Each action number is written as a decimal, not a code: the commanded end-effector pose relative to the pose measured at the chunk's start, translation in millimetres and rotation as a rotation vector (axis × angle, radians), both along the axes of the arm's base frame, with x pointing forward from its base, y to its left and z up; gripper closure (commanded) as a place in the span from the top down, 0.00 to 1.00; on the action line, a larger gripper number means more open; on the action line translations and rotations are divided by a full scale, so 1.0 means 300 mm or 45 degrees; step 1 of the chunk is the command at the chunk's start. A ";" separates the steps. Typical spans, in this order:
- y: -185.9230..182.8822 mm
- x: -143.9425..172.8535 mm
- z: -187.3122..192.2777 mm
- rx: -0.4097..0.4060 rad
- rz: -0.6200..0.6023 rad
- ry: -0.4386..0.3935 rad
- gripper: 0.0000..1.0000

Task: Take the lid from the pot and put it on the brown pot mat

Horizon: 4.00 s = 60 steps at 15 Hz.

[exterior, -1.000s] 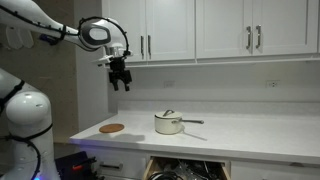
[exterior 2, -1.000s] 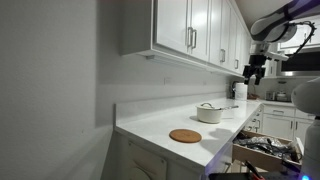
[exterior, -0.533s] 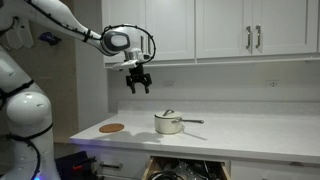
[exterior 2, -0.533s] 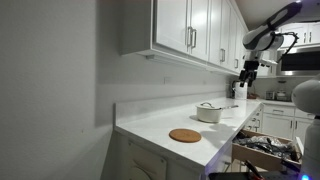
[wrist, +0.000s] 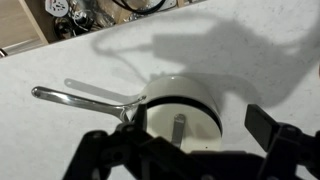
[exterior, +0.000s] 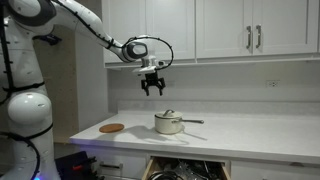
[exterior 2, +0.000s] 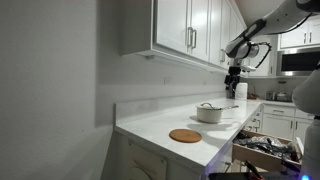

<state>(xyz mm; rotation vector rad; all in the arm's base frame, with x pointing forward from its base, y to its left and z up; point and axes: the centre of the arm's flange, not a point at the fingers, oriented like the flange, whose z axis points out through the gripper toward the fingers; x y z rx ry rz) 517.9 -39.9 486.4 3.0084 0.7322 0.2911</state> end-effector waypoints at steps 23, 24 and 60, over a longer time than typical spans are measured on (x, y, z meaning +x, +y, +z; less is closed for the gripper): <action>0.193 0.541 -0.272 0.005 0.051 -0.040 1.00; 0.197 0.549 -0.289 0.002 0.039 -0.038 1.00; 0.255 0.662 -0.422 -0.020 -0.233 -0.045 0.06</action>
